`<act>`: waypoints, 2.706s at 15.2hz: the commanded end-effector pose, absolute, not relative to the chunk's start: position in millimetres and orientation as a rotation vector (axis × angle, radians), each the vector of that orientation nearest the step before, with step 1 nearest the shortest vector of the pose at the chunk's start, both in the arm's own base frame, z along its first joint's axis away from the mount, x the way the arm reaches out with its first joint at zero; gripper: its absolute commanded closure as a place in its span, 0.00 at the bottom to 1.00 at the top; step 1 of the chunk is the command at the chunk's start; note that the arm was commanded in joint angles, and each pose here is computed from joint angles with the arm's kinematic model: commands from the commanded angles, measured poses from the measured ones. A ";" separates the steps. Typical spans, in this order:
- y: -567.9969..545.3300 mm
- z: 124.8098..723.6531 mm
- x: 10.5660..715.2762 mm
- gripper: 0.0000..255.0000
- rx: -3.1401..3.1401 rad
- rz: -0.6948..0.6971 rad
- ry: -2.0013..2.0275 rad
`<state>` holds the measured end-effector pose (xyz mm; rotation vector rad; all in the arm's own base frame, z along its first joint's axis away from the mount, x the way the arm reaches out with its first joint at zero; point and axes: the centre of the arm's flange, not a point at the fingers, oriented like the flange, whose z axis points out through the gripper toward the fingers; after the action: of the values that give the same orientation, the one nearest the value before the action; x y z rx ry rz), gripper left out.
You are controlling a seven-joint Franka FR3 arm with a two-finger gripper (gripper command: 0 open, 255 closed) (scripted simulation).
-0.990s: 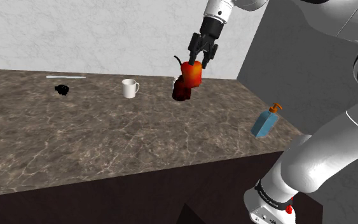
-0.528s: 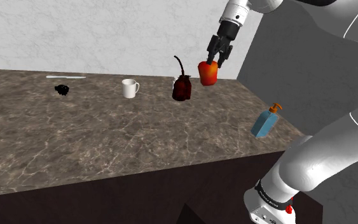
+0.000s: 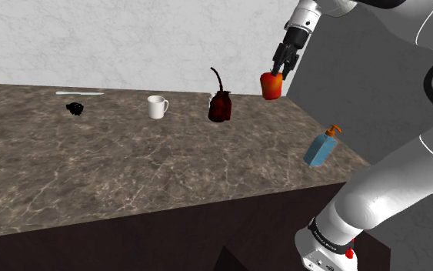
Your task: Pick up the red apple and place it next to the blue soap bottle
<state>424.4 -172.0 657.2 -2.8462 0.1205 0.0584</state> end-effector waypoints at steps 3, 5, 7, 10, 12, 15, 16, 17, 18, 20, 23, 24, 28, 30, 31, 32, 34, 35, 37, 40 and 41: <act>-221.4 655.6 406.6 1.00 -2.846 0.059 0.118; -246.7 655.6 399.3 1.00 -2.846 0.059 0.118; -272.1 655.7 392.0 1.00 -2.846 0.059 0.118; -310.2 655.7 381.0 1.00 -2.846 0.059 0.118; -335.6 655.7 373.7 1.00 -2.846 0.059 0.118; -373.6 655.7 362.8 1.00 -2.846 0.059 0.118; -386.3 655.7 359.1 1.00 -2.846 0.059 0.118; -395.6 655.7 356.5 1.00 -2.846 0.059 0.118; -395.6 650.5 356.5 1.00 -2.846 0.059 0.118; -395.6 639.9 356.5 1.00 -2.846 0.059 0.118; -395.6 624.0 356.5 1.00 -2.846 0.059 0.118; -395.6 618.8 356.5 1.00 -2.846 0.059 0.118; -395.6 597.6 356.5 1.00 -2.846 0.059 0.118; -395.6 587.1 356.5 1.00 -2.846 0.059 0.118; -395.6 581.8 356.5 1.00 -2.846 0.059 0.118; -395.6 576.5 356.5 1.00 -2.846 0.059 0.118; -395.6 566.0 356.5 1.00 -2.846 0.059 0.118; -395.6 560.7 356.5 1.00 -2.846 0.059 0.118; -395.6 550.1 356.5 1.00 -2.846 0.059 0.118; -395.6 534.3 356.5 1.00 -2.846 0.059 0.118; -395.6 529.0 356.5 1.00 -2.846 0.059 0.118</act>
<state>357.1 -395.2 534.6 -2.8455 0.1182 0.0591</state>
